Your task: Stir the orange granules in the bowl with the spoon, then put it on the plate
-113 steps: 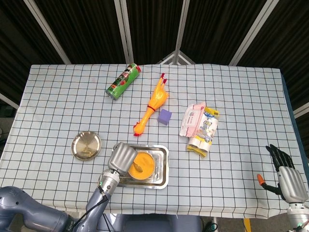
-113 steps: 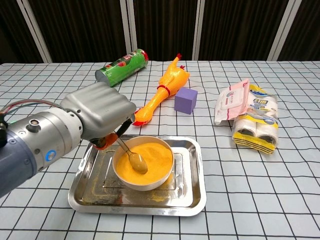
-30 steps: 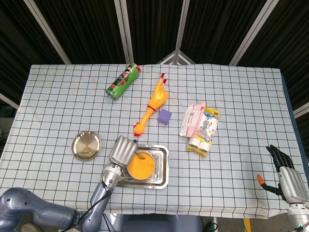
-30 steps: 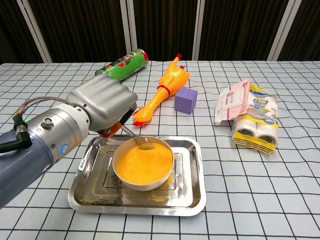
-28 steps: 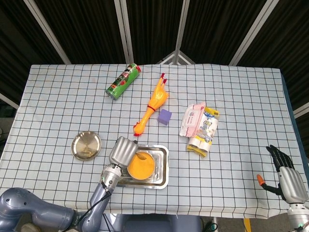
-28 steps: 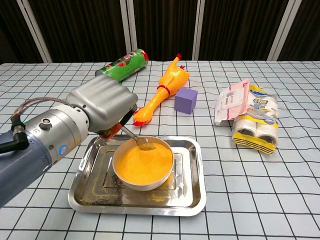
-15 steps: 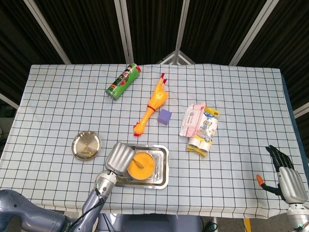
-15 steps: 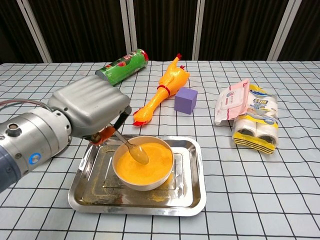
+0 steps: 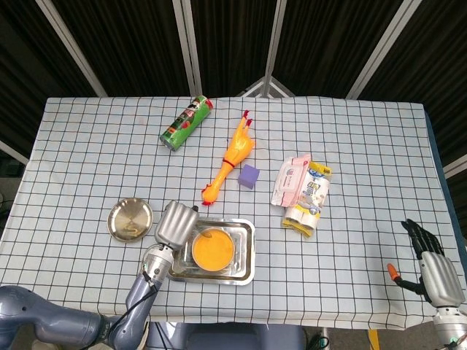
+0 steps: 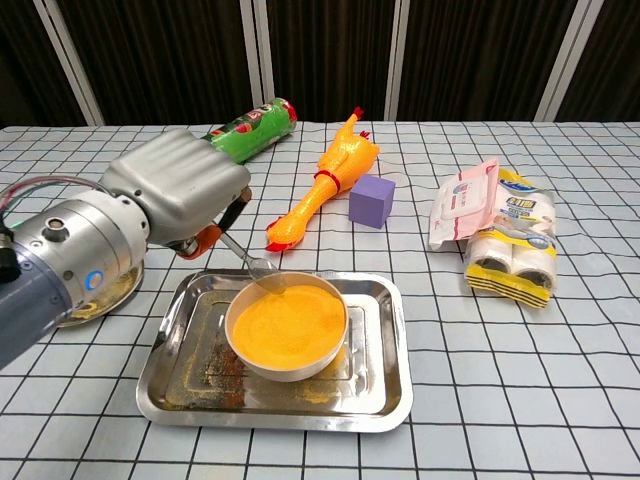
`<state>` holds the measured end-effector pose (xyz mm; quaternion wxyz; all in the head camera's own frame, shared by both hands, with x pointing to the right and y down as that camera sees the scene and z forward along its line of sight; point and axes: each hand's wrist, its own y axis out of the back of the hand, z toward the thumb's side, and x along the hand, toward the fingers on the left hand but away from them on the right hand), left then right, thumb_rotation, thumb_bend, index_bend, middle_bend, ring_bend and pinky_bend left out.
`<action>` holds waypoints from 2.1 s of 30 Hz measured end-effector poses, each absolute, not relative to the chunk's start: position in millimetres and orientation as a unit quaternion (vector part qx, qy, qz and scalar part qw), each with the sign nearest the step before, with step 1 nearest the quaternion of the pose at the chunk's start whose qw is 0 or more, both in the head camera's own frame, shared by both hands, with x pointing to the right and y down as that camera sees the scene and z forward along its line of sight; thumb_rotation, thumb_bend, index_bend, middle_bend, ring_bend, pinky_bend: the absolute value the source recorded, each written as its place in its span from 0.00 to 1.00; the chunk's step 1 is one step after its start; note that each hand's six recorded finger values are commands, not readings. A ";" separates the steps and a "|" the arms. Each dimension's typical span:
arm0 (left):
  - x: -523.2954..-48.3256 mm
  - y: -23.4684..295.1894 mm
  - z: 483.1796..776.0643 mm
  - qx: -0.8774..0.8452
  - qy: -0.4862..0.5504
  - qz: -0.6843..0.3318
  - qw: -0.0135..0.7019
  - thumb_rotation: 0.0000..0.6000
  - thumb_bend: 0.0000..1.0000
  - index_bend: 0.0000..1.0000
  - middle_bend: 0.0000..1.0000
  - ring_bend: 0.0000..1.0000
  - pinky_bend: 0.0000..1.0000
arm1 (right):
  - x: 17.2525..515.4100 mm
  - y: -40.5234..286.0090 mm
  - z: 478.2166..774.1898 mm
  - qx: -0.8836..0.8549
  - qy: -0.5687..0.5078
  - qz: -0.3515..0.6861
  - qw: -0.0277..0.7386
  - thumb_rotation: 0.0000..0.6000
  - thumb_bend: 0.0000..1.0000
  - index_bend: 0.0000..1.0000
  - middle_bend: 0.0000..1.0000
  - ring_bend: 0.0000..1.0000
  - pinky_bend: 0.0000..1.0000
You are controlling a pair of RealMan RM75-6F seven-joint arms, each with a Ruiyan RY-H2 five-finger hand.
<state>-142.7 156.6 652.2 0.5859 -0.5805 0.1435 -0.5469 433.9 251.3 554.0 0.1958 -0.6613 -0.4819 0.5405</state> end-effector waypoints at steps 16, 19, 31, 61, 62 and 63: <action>-129.9 177.8 658.2 -0.596 0.124 -0.527 0.593 1.00 0.77 0.83 1.00 1.00 0.99 | 433.8 251.7 554.1 -0.663 -0.482 0.540 0.191 1.00 0.40 0.00 0.00 0.00 0.00; -129.0 183.3 656.7 -0.603 0.121 -0.523 0.590 1.00 0.77 0.83 1.00 1.00 0.99 | 433.5 251.9 554.1 -0.663 -0.482 0.540 0.190 1.00 0.40 0.00 0.00 0.00 0.00; -137.3 197.4 642.7 -0.611 0.129 -0.513 0.589 1.00 0.77 0.83 1.00 1.00 0.99 | 433.7 251.8 554.0 -0.663 -0.483 0.539 0.188 1.00 0.40 0.00 0.00 0.00 0.00; -148.2 204.7 644.4 -0.632 0.130 -0.526 0.553 1.00 0.77 0.83 1.00 1.00 0.99 | 433.2 252.1 554.8 -0.664 -0.481 0.542 0.184 1.00 0.40 0.00 0.00 0.00 0.00; -148.1 204.8 645.4 -0.632 0.128 -0.527 0.554 1.00 0.77 0.83 1.00 1.00 0.99 | 433.1 252.2 554.8 -0.664 -0.481 0.542 0.184 1.00 0.40 0.00 0.00 0.00 0.00; -147.9 204.8 646.8 -0.630 0.126 -0.528 0.555 1.00 0.77 0.83 1.00 1.00 0.99 | 433.0 252.1 554.8 -0.664 -0.481 0.542 0.184 1.00 0.40 0.00 0.00 0.00 0.00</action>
